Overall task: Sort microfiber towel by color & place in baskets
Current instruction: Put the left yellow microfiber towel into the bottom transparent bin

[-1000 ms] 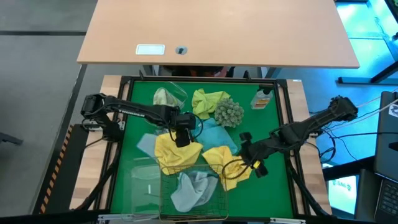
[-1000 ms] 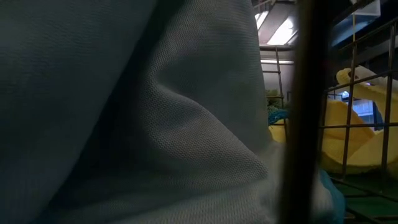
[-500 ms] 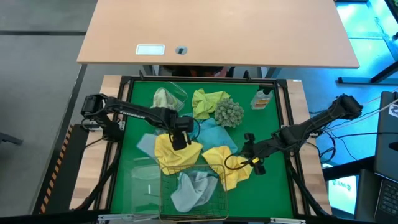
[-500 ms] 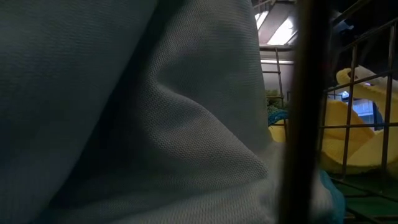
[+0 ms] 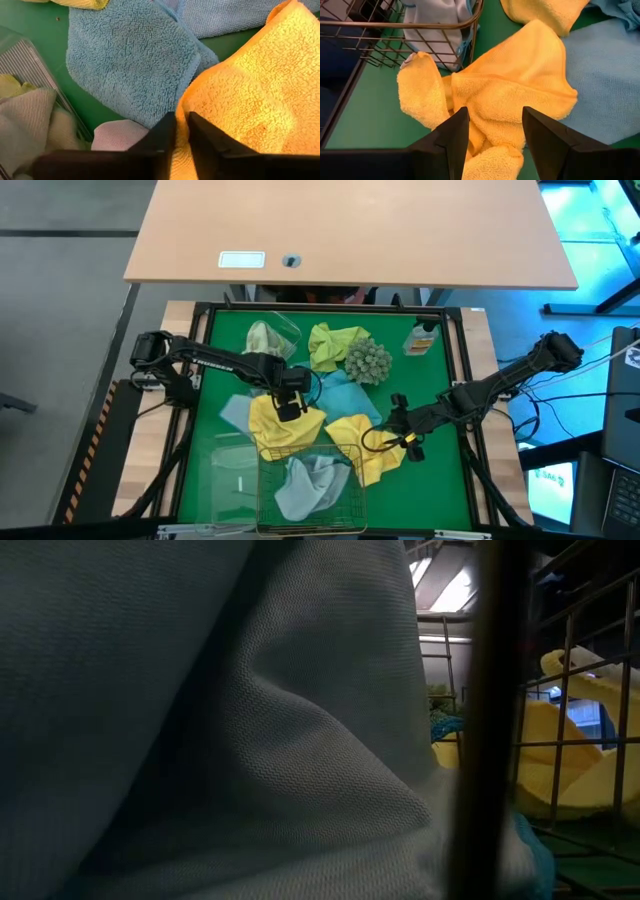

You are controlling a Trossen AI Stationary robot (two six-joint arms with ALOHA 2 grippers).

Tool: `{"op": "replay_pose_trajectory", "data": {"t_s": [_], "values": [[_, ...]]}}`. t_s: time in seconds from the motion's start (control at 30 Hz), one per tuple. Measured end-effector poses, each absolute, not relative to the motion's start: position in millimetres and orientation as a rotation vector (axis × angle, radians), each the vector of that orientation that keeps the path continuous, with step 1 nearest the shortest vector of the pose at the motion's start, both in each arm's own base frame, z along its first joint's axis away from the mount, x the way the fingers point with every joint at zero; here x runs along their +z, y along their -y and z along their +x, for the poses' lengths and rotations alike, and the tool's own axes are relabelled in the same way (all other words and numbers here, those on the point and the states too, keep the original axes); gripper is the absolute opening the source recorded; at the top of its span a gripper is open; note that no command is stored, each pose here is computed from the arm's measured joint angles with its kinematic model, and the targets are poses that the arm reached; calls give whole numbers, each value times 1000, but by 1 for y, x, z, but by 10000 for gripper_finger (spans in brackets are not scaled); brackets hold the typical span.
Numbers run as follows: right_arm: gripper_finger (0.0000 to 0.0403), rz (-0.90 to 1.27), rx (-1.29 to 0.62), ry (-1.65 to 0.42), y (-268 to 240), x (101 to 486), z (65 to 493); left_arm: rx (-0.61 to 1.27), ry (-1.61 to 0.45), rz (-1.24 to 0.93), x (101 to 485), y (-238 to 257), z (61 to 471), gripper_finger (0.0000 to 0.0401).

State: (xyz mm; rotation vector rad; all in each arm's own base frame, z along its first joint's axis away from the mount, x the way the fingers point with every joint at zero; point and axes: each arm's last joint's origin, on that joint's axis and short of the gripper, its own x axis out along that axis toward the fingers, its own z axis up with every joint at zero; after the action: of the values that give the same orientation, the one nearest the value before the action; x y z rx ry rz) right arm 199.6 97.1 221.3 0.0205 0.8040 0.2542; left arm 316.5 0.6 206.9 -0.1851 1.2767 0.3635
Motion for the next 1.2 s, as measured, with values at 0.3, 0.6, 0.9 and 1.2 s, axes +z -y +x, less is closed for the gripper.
{"op": "replay_pose_trajectory", "data": {"t_s": [0.3,0.6,0.9,1.2], "values": [[184,20,254,-804,-97,221,200,325,-1251,-221,232,2,322,3],[184,20,253,-805,-97,221,200,269,-1182,-208,320,17,326,1],[184,20,253,-807,-97,221,199,263,-956,-211,418,38,308,1],[184,20,253,-806,-97,221,200,315,-898,-312,473,58,261,0]]}}
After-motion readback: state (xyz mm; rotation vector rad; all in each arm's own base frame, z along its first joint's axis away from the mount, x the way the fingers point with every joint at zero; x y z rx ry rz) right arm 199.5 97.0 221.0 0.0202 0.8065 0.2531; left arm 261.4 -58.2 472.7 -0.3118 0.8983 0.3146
